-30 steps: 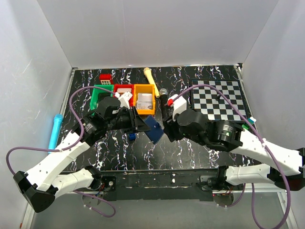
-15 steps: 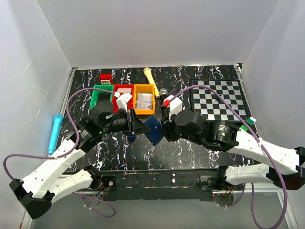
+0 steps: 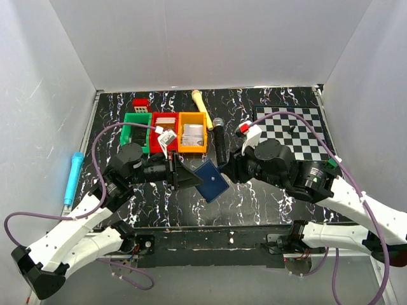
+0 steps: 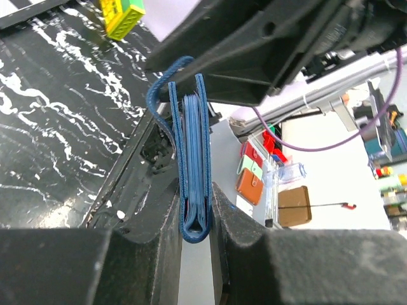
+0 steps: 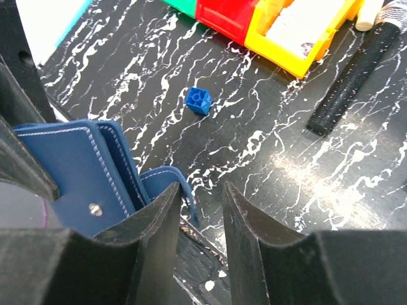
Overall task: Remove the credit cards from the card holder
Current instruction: Open the card holder.
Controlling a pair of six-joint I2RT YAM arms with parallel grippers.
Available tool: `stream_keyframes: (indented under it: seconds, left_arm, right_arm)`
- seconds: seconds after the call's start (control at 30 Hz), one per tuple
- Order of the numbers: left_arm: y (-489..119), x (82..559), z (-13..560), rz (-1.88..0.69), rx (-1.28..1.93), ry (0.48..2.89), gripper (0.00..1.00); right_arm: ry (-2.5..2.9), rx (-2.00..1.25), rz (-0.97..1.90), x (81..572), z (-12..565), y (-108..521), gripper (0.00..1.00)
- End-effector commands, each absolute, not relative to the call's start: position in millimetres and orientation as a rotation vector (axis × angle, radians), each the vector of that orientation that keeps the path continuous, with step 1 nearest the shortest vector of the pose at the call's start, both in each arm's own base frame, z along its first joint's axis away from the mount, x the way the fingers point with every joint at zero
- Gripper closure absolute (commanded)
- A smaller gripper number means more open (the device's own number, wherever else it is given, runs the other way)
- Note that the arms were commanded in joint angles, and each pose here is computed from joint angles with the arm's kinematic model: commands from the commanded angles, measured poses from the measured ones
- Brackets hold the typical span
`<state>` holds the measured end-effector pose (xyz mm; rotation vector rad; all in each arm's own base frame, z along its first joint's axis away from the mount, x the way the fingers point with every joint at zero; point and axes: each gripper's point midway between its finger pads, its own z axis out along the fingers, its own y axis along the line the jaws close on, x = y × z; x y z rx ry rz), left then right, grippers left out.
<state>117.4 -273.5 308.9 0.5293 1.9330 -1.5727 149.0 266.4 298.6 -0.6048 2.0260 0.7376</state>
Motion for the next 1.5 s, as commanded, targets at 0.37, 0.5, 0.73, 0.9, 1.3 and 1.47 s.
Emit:
stream_keyframes:
  seconds: [0.37,0.5,0.73,0.9,1.3,1.47]
  left_arm:
    - [-266,69,327,-1.616,1.032,1.23,1.0]
    - [-258,68,336,-1.544,0.998,1.088,1.0]
    - [-261,52,332,-1.713,1.309,1.123,1.0]
    - [-261,51,326,-1.831,1.385,1.14,0.97]
    - [-263,54,335,-1.811,1.369,1.107,0.98]
    - [-266,58,338,-1.804,1.352,1.124,0.99]
  right_arm:
    - [1.836,-0.425,1.076,139,361,258,0.39]
    - [1.777,-0.414,1.123,134,375,252,0.35]
    - [1.741,-0.637,1.285,99,394,265,0.33]
    - [1.706,-0.714,1.38,85,405,274,0.32]
    - [1.736,-0.762,1.43,75,392,279,0.32]
    - [1.75,-0.779,1.452,73,388,284,0.32]
